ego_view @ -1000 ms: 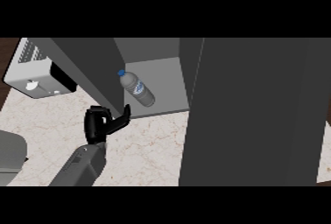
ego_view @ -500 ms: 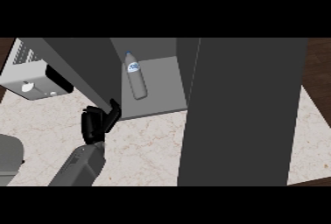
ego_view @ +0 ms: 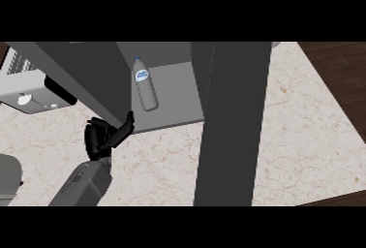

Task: Pick up the bottled water, place it into the cabinet and close the cabinet

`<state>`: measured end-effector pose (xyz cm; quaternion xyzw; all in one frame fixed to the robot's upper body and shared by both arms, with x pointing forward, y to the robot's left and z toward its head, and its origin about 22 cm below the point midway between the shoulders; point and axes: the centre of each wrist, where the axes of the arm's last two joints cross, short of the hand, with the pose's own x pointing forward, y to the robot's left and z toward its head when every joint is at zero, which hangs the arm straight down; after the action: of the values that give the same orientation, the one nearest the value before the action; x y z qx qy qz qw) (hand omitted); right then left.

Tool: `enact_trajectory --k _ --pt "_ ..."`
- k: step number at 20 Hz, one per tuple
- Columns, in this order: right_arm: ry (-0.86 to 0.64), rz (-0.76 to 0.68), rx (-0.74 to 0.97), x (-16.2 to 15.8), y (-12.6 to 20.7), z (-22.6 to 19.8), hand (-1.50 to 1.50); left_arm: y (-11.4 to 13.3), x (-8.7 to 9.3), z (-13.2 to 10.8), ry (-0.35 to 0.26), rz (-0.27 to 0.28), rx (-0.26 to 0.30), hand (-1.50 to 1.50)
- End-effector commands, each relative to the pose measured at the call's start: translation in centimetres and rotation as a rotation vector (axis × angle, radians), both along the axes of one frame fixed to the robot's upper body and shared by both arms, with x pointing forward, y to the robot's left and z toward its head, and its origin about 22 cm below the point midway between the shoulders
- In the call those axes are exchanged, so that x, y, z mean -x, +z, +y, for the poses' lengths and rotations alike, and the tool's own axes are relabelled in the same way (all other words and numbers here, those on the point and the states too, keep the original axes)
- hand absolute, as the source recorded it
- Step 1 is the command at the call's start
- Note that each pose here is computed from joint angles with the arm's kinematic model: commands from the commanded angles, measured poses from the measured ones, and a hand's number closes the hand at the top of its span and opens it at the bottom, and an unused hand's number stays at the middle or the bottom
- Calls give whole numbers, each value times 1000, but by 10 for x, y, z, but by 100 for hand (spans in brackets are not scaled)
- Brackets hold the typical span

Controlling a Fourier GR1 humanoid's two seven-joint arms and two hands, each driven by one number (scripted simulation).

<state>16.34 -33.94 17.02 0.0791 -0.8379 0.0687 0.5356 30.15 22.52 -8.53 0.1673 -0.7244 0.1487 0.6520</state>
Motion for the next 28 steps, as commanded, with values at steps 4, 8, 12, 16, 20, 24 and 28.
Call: enact_trajectory --k 4,8,12,16,20,24,28 --pt "21 -14 -2 -6 2 -2 -150 62 -62 -65 -135 -89 58 -150" --pt "22 0 -5 -8 0 -3 -150 66 -67 -58 -117 -90 43 -150" --pt "31 -19 0 -9 3 -4 -150 63 -66 -55 -117 -82 2 -150" --pt "50 -2 5 -9 2 -5 -150 71 -70 -50 -133 -115 -37 -150" --pt "67 0 6 -10 -1 -4 -150 67 -66 -58 -226 -124 -89 -150" --pt "61 -12 10 -11 0 -6 -150 76 -70 -56 -265 -177 -92 -150" --pt "59 -9 15 -12 5 -9 -150 78 -71 -64 -301 -218 -59 150"
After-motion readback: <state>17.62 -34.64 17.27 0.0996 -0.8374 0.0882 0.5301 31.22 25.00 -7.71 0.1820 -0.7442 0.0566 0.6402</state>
